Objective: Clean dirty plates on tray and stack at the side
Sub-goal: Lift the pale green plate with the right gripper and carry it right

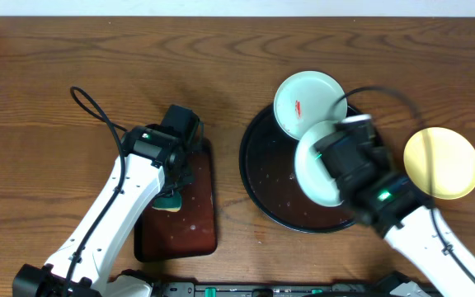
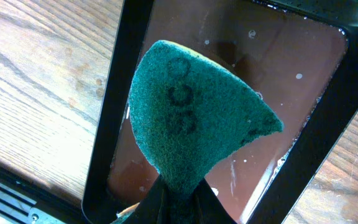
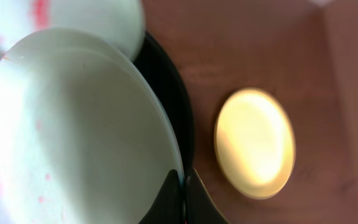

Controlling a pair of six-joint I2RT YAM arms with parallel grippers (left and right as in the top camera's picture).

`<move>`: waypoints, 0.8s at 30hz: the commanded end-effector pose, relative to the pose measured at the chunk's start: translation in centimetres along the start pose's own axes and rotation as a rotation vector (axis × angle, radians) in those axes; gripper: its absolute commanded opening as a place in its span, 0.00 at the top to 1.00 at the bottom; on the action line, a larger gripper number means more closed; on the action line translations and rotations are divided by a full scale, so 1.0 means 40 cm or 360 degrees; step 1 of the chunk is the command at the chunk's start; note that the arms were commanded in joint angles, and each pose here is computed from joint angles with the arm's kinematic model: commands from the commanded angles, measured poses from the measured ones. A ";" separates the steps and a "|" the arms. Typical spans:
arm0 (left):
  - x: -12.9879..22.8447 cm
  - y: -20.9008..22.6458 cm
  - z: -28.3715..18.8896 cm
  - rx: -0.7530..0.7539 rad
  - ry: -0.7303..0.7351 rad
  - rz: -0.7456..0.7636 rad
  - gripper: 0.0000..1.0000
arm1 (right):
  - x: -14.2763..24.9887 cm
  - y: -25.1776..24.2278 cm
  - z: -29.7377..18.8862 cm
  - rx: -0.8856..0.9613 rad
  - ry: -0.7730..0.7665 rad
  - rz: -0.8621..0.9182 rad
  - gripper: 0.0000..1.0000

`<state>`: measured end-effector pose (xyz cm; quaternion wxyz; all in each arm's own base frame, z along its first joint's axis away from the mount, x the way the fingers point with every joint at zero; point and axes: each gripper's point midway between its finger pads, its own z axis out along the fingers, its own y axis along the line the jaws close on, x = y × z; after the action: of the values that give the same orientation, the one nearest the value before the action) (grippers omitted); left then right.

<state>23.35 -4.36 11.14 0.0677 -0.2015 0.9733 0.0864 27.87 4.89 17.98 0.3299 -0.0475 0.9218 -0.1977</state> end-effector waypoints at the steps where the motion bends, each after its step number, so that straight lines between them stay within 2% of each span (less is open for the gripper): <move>1: -0.004 0.006 -0.001 -0.0011 -0.0011 -0.0009 0.89 | 0.003 -0.035 0.042 -0.0196 0.0142 0.0355 0.99; 8: -0.004 0.006 -0.001 -0.0010 -0.0011 -0.0009 0.88 | 0.026 -0.225 0.144 -0.0358 0.0248 0.1030 0.99; 11: -0.004 0.006 -0.001 -0.0010 -0.0011 -0.0009 0.88 | 0.068 -0.328 0.184 -0.0300 0.0278 0.1301 0.99; 13: -0.004 0.006 -0.001 -0.0011 -0.0010 -0.0009 0.89 | 0.128 -0.399 0.214 -0.0181 0.0356 0.1502 0.99; 19: -0.004 0.006 -0.001 -0.0010 -0.0011 -0.0009 0.88 | 0.290 -0.511 0.284 0.0042 0.0591 0.1835 0.99; 23: -0.004 0.006 -0.001 -0.0011 -0.0010 -0.0009 0.88 | 0.349 -0.532 0.314 0.0084 0.0681 0.1931 0.99; 24: -0.004 0.006 -0.001 -0.0011 -0.0010 -0.0009 0.88 | 0.345 -0.533 0.323 0.0060 0.0665 0.1916 0.90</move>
<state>23.35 -4.36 11.14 0.0679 -0.2015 0.9733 0.0863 23.56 -21.49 8.99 0.1843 0.5198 0.8340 -0.0169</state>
